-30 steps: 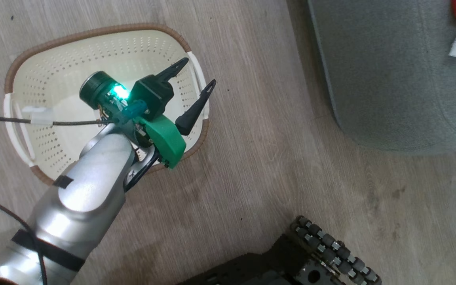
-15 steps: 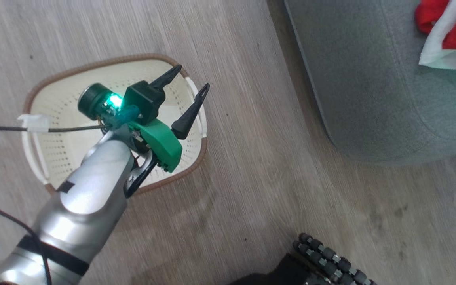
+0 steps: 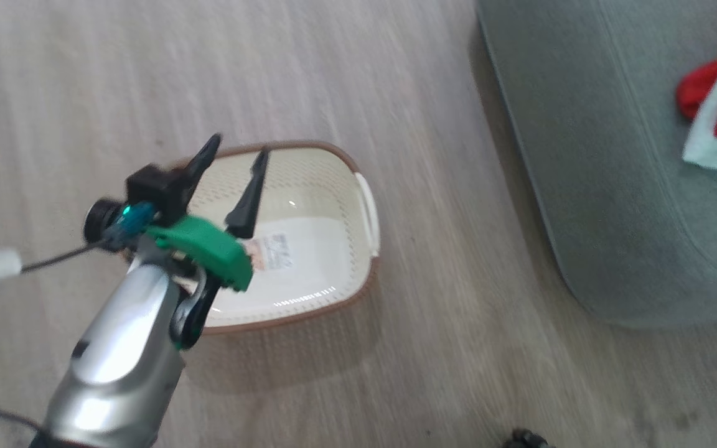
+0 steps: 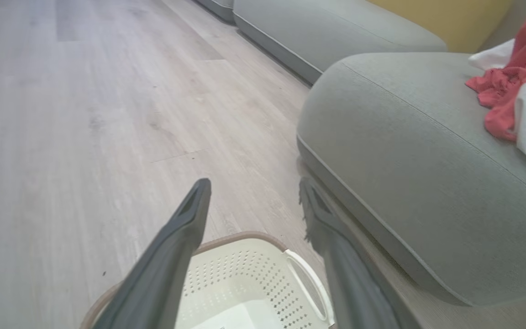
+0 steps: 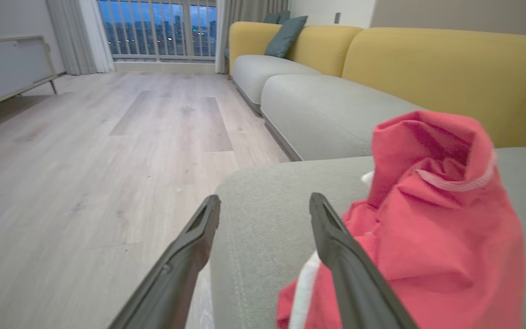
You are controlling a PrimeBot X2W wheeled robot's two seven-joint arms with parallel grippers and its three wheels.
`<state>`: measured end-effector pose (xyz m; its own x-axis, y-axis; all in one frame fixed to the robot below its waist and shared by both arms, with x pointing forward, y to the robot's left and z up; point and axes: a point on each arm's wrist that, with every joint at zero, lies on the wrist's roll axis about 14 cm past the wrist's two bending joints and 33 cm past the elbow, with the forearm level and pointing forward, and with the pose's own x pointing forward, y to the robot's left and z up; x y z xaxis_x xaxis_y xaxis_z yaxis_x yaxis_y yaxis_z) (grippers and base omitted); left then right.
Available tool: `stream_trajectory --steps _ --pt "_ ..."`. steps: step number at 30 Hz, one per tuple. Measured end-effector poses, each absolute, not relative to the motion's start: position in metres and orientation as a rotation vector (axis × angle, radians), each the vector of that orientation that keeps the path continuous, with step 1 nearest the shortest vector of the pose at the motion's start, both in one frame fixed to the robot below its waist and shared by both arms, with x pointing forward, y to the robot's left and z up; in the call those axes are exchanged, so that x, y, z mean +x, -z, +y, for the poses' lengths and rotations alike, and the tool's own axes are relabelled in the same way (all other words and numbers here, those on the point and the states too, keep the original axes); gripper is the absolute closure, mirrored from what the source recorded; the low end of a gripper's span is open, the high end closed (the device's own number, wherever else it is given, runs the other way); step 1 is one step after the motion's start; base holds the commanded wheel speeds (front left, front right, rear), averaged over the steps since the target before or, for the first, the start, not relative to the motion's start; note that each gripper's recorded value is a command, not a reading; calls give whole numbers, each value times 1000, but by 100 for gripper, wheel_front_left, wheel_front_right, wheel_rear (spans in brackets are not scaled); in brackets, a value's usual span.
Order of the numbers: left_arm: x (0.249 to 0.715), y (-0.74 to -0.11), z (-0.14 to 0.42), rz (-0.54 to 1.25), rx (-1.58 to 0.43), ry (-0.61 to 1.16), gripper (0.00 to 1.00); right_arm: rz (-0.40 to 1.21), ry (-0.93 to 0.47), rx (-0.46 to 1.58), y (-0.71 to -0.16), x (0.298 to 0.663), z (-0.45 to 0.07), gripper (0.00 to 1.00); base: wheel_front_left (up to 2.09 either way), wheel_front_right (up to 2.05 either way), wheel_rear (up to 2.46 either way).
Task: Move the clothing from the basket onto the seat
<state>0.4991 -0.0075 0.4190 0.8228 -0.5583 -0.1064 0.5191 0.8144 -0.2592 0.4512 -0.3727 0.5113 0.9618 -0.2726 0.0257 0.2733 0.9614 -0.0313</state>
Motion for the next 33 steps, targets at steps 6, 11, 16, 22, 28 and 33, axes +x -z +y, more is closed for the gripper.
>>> stream_trajectory --steps 6,11,16,22,28,33 --pt "486 -436 62 143 -194 367 0 -56 134 14 -518 459 -316 0 0 0 0" --pt "467 -448 114 110 -177 207 0 -64 36 35 -520 458 -278 0 0 0 0" --pt "442 -455 149 92 -160 101 0 -74 -33 56 -525 454 -251 0 0 0 0" --pt "422 -465 177 57 -139 10 0 -63 -73 100 -519 442 -228 0 0 0 0" --pt "406 -470 193 42 -142 -54 0 -17 -109 114 -503 425 -210 0 0 0 0" --pt "396 -474 204 27 -141 -95 0 10 -134 124 -494 412 -195 0 0 0 0"
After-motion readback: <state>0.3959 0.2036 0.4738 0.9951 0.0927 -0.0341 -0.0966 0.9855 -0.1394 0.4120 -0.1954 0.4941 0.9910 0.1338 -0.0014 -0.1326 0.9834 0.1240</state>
